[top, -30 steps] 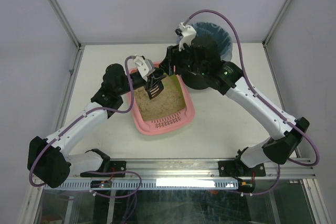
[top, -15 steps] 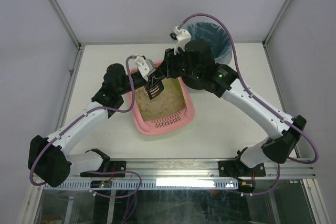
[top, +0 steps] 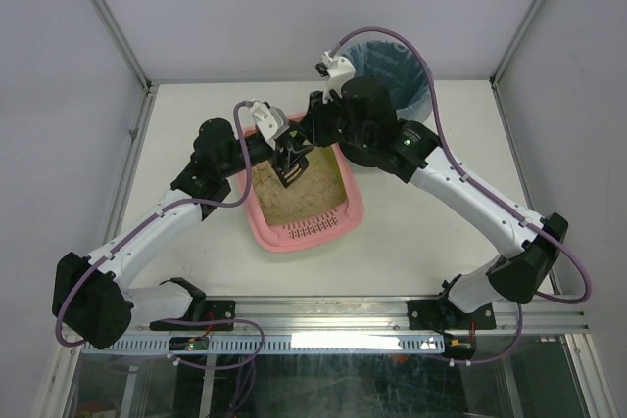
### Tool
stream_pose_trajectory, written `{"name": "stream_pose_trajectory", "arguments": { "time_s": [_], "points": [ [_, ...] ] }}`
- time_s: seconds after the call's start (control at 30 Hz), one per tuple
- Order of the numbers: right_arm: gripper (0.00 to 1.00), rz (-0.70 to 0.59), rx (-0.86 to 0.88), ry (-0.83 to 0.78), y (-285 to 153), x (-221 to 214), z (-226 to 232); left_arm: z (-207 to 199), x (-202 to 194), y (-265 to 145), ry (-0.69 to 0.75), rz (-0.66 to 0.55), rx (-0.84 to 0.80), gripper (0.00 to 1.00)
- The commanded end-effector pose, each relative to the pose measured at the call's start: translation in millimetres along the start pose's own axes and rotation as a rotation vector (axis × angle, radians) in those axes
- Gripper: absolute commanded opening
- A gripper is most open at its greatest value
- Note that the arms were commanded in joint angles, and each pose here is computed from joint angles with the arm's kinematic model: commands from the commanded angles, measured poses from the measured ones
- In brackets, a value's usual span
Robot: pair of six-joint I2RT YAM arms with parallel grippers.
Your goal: Clean the litter box
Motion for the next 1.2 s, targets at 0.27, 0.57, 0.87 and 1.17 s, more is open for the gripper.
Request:
{"name": "stream_pose_trajectory", "arguments": {
  "time_s": [0.27, 0.57, 0.87, 1.17],
  "points": [
    [0.0, -0.122, -0.14, -0.05, -11.6, 13.5, -17.4, 7.0, 36.2, -60.7, -0.26, -0.121, 0.376, 0.79],
    [0.0, -0.087, -0.2, -0.1, -5.1, 0.3, -27.7, 32.2, -14.1, -104.8, -0.614, -0.059, 0.88, 0.78],
    [0.0, -0.08, -0.164, -0.096, -5.2, -3.0, -23.2, 56.7, -76.3, -96.0, -0.687, 0.236, 1.11, 0.72],
    [0.0, -0.053, -0.202, -0.137, 3.2, -11.0, -29.9, 69.0, -106.3, -95.5, -0.702, 0.364, 1.1, 0.5]
  ]
}}
Point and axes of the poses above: each gripper's point midway between its finger pads, its own y axis out along the fingers, its own z axis along the line the jaws close on, x = y × z, the point moved 5 cm from there along -y, back along the fingers, and after that the axes turned 12 degrees about -y, right-handed, at the moved point
